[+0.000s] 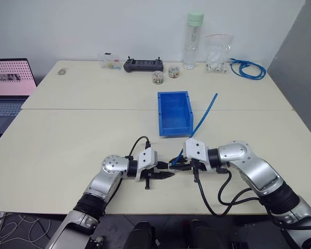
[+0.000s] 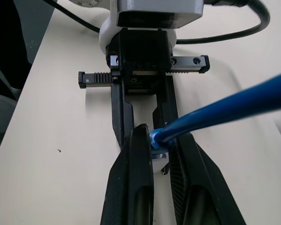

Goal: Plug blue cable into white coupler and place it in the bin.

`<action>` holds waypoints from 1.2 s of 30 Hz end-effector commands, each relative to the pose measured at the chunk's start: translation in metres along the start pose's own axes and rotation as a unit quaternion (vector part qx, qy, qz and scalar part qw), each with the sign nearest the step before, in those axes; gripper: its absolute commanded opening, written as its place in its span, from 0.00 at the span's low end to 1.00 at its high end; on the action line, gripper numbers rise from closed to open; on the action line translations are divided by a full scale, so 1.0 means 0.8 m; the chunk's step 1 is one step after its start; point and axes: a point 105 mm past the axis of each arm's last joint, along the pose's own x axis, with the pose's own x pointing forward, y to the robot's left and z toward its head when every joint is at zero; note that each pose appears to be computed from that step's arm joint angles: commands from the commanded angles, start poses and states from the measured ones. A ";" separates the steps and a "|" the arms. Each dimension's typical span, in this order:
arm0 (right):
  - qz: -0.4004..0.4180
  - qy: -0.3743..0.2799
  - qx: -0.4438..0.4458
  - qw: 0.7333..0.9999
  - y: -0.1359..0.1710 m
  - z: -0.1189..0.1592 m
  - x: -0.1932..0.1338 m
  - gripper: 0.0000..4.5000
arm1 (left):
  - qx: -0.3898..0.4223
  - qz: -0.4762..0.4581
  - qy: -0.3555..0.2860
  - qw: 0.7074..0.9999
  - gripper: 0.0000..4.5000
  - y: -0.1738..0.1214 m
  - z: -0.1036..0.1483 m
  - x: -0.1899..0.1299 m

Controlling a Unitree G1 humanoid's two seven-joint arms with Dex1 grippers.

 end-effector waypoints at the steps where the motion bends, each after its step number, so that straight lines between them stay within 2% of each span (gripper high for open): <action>1: 0.039 0.086 0.045 0.995 0.012 -0.046 0.012 0.04 | 0.027 -0.006 -0.017 0.999 0.17 -0.001 0.018 0.008; 8: 0.044 0.099 0.087 0.990 0.010 -0.053 0.023 0.04 | 0.028 -0.001 -0.020 0.999 0.17 -0.002 0.019 0.011; 13: 0.050 0.123 0.097 0.986 0.021 -0.082 0.023 0.04 | 0.032 0.005 -0.021 0.999 0.17 -0.002 0.021 0.009; 15: 0.034 0.113 0.098 0.988 0.016 -0.081 0.022 0.04 | 0.035 0.015 -0.026 0.999 0.17 0.002 0.024 0.006; 16: 0.025 0.105 0.096 0.989 0.013 -0.079 0.021 0.04 | 0.035 0.019 -0.028 0.999 0.33 0.003 0.025 0.005; 20: -0.024 0.044 0.118 0.992 -0.002 -0.048 0.014 0.04 | 0.038 0.034 -0.032 0.998 0.49 0.004 0.033 -0.002; 22: -0.057 0.002 0.134 0.989 -0.014 -0.024 0.000 0.04 | 0.027 0.066 -0.051 0.996 0.60 0.011 0.049 -0.009; 25: -0.115 -0.082 0.210 0.967 -0.041 0.020 -0.038 0.04 | 0.014 0.128 -0.073 0.989 0.74 0.010 0.074 -0.033; 27: -0.127 -0.114 0.250 0.953 -0.054 0.039 -0.052 0.04 | 0.002 0.154 -0.072 0.985 0.84 0.003 0.078 -0.045; 30: -0.151 -0.159 0.299 0.929 -0.103 0.070 -0.064 0.04 | -0.009 0.220 -0.069 0.973 0.99 0.005 0.083 -0.062; 33: -0.162 -0.169 0.317 0.919 -0.134 0.081 -0.068 0.04 | -0.020 0.272 -0.062 0.960 1.00 0.010 0.083 -0.071; 36: -0.182 -0.164 0.331 0.911 -0.170 0.085 -0.064 0.04 | -0.047 0.345 -0.077 0.934 1.00 0.019 0.084 -0.081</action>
